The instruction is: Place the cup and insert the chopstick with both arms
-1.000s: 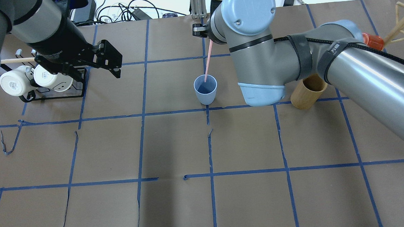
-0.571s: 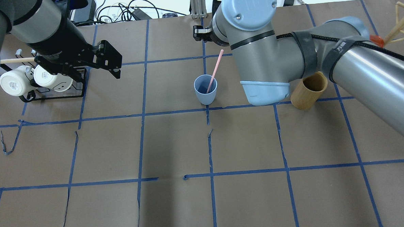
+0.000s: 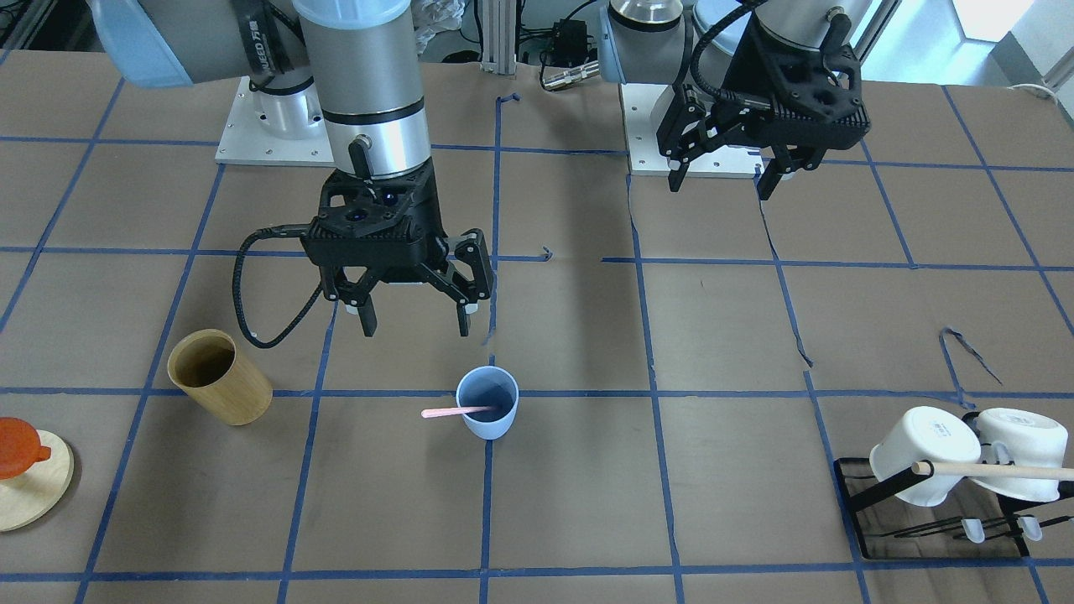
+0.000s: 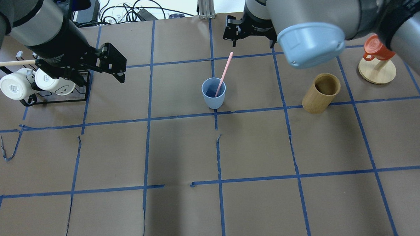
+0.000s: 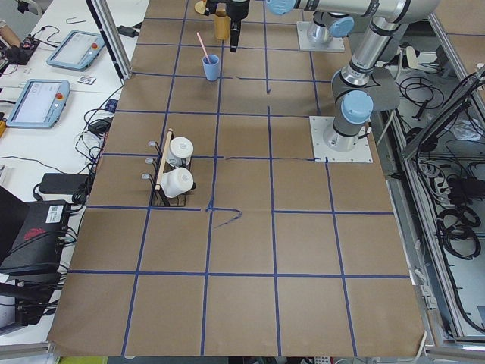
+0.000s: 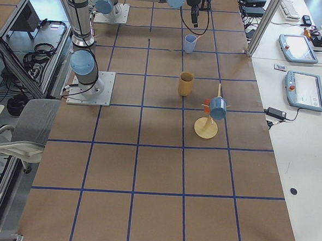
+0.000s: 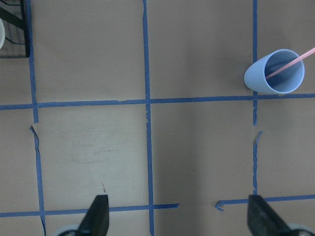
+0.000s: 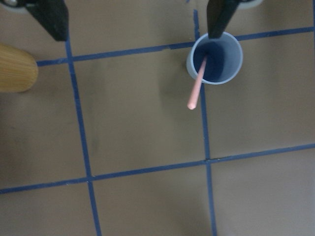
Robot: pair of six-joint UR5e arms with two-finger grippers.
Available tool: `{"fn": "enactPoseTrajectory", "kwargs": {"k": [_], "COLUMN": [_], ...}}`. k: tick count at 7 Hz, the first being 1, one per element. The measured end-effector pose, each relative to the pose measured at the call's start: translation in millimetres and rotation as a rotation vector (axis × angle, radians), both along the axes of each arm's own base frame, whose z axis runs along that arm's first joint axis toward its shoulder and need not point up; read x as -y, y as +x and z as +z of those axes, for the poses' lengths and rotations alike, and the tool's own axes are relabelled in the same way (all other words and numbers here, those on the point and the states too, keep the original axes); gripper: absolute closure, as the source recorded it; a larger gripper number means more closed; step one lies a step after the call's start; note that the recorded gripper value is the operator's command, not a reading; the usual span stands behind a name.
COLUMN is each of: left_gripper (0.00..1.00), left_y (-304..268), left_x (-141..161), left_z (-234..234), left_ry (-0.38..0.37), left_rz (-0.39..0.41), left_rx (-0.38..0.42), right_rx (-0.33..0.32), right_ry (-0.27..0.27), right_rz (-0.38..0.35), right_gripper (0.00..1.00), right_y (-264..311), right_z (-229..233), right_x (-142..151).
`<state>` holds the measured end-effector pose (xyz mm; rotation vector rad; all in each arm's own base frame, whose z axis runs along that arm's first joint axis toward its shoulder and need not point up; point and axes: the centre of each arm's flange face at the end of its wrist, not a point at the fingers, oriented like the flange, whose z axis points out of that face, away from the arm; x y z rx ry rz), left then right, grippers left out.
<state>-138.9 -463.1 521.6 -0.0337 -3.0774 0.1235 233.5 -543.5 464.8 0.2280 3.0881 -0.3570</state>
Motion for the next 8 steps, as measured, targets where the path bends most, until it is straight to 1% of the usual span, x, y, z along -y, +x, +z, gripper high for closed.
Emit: {"fn": "enactPoseTrajectory", "kwargs": {"k": [1, 2, 3, 4, 5, 6, 8], "left_gripper": [0.00, 0.00, 0.00, 0.00, 0.00, 0.00, 0.00], "left_y": [0.1, 0.2, 0.5, 0.8, 0.9, 1.0, 1.0], "left_x": [-0.5, -0.7, -0.9, -1.1, -1.3, -1.4, -1.9], "left_z": [0.2, 0.2, 0.1, 0.3, 0.5, 0.5, 0.1], "left_ry": [0.001, 0.002, 0.004, 0.004, 0.004, 0.004, 0.009], "left_rz": [0.000, 0.000, 0.001, 0.002, 0.002, 0.002, 0.002], "left_rx": [0.000, 0.000, 0.000, 0.001, 0.000, 0.000, 0.001], "right_rx": [-0.019, -0.033, -0.036, -0.036, -0.039, -0.043, -0.051], "right_ry": [0.091, 0.180, 0.265, 0.323, 0.348, 0.358, 0.361], "right_rz": [-0.019, -0.013, -0.015, -0.016, -0.002, 0.043, 0.116], "right_gripper": [0.00, 0.00, 0.00, 0.00, 0.00, 0.00, 0.00], "right_y": [-35.3, -67.9, -89.7, -99.6, -103.0, -103.8, -104.0], "right_z": [2.9, 2.8, 3.8, 6.6, 9.4, 11.2, 13.5], "right_x": [1.6, -1.8, -12.4, -24.6, -32.6, -37.1, -40.2]}}
